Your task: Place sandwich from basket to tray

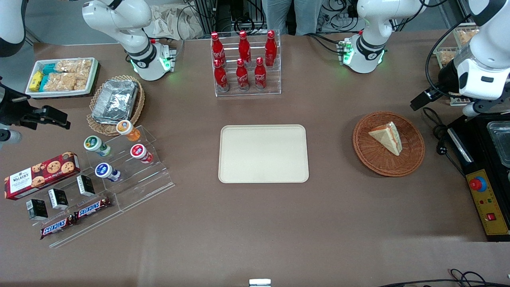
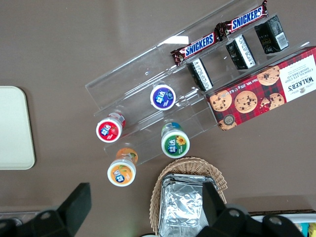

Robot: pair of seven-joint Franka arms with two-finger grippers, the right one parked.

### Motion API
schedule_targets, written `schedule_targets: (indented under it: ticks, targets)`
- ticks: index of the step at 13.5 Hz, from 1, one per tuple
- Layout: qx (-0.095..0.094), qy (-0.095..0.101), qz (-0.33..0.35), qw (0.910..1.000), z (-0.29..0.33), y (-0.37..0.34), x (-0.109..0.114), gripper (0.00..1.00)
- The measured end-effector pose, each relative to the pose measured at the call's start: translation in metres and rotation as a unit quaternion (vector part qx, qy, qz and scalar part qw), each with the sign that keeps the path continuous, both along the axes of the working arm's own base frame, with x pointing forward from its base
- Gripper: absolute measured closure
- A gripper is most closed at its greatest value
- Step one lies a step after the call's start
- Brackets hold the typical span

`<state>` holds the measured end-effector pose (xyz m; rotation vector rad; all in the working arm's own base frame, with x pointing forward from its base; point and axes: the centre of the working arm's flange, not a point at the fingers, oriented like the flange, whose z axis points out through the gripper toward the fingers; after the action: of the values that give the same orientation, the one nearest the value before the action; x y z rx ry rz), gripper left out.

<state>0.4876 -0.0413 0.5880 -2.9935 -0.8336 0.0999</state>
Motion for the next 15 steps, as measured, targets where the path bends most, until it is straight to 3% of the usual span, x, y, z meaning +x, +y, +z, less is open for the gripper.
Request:
schedule_targets:
  ticks: [8, 15]
  targets:
    - [0.003, 0.008, 0.027, 0.9996, -0.021, 0.001, -0.002, 0.0]
    - [0.006, 0.003, 0.062, 0.998, -0.03, -0.004, -0.001, 0.0]
